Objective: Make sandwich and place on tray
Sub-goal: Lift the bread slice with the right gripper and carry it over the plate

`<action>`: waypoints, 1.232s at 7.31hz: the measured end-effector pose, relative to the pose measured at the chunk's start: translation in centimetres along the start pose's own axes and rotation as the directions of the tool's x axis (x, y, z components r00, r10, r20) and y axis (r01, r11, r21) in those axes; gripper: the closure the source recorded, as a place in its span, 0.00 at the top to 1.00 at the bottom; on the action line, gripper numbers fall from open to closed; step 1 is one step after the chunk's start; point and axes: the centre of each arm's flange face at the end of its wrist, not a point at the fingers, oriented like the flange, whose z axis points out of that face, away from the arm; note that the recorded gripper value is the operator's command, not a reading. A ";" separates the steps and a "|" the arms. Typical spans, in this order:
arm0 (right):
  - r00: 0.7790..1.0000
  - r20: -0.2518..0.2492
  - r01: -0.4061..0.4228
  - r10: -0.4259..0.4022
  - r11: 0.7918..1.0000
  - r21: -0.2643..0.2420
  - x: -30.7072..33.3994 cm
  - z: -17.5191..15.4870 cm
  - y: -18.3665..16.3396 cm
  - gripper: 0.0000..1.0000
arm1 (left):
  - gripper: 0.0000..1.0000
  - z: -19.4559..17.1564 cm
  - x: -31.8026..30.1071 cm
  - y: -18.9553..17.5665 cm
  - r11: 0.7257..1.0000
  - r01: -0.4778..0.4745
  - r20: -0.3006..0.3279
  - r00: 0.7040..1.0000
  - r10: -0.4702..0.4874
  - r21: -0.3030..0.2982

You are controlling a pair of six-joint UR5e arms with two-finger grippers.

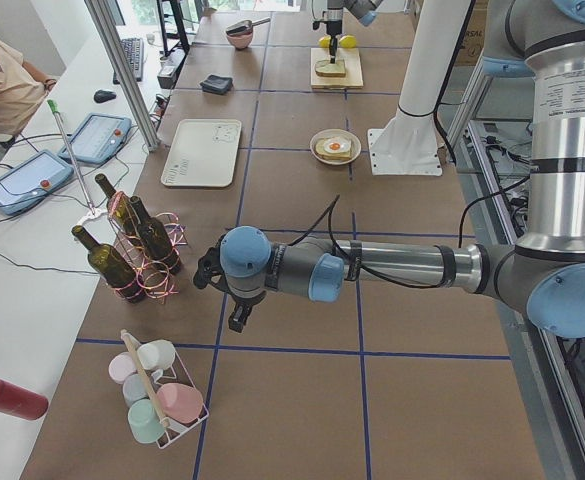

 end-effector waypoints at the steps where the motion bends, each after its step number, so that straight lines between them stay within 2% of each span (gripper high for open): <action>1: 1.000 0.005 0.003 -0.003 1.000 0.001 -0.2 -0.2 0.1 0.00 | 1.00 0.0 0.0 0.0 1.000 0.000 0.000 1.000 0.000 0.000; 3: 0.999 0.042 0.024 -0.024 1.000 0.012 -1.9 -1.2 0.2 0.00 | 1.00 0.0 -0.1 0.0 1.000 0.001 0.000 1.000 -0.001 -0.001; 4: 0.996 0.082 0.035 -0.037 0.999 0.024 -4.2 -1.9 0.2 0.00 | 1.00 0.0 0.0 0.0 1.000 0.001 0.000 1.000 -0.001 -0.001; 6: 0.980 0.193 0.042 -0.048 0.999 0.031 -10.9 -1.9 -0.9 0.00 | 1.00 0.0 0.0 0.0 1.000 -0.001 0.000 1.000 0.001 0.000; 8: 0.952 0.299 0.075 -0.068 0.997 -0.014 -19.2 0.6 -1.0 0.00 | 1.00 -0.1 0.1 -0.1 1.000 -0.004 0.000 1.000 0.004 0.002; 9: 0.943 0.330 0.064 -0.047 0.997 -0.041 -24.0 2.6 -0.6 0.00 | 1.00 -0.2 0.2 -0.1 1.000 -0.006 0.000 1.000 0.006 0.003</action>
